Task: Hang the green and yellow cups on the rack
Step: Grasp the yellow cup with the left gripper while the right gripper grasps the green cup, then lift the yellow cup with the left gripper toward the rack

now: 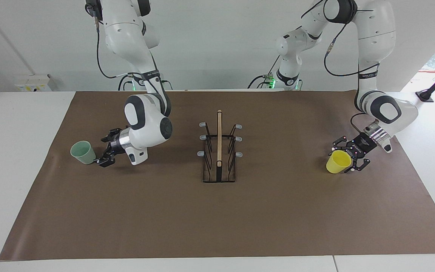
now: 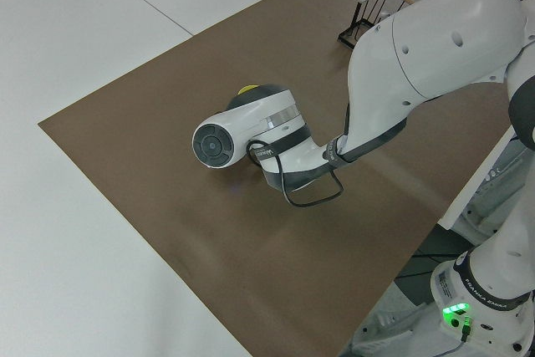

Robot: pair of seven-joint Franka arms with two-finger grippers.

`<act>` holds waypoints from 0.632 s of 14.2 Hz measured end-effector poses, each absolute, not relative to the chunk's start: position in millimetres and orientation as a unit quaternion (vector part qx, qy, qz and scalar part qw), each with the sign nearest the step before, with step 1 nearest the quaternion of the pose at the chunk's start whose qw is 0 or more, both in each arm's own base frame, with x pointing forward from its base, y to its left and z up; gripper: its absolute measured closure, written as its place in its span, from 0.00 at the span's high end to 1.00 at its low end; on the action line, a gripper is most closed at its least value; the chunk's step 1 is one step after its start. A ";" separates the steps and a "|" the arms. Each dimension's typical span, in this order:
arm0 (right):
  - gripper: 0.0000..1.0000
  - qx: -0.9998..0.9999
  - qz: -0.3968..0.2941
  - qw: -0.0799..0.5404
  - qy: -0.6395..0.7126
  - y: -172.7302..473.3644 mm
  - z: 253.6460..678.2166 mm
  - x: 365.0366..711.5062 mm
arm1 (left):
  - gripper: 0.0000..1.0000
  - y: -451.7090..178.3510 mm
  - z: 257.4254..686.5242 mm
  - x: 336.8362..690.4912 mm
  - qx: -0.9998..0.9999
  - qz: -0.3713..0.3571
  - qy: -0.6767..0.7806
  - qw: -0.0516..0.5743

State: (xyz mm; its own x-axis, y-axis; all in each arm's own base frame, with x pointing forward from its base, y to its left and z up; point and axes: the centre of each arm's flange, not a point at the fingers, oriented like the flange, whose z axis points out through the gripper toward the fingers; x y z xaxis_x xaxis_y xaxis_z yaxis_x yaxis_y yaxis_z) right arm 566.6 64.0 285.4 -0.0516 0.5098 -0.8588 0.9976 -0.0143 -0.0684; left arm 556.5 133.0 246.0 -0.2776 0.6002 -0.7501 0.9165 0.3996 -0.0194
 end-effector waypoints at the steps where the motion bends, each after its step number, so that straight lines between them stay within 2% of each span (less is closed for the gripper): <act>1: 1.00 0.594 -0.380 0.328 0.629 62.4 275.8 560.4 | 1.00 125.4 245.2 558.3 0.495 -0.230 0.765 0.341; 7: 1.00 0.559 -0.413 0.349 0.628 46.7 230.5 544.3 | 1.00 104.1 245.3 564.1 0.498 -0.223 0.765 0.342; 8: 1.00 0.550 -0.416 0.359 0.629 41.1 227.7 545.6 | 0.92 104.2 246.0 564.2 0.498 -0.223 0.765 0.343; 9: 1.00 0.541 -0.415 0.370 0.631 36.4 226.6 547.5 | 0.77 104.4 247.3 564.4 0.499 -0.222 0.764 0.343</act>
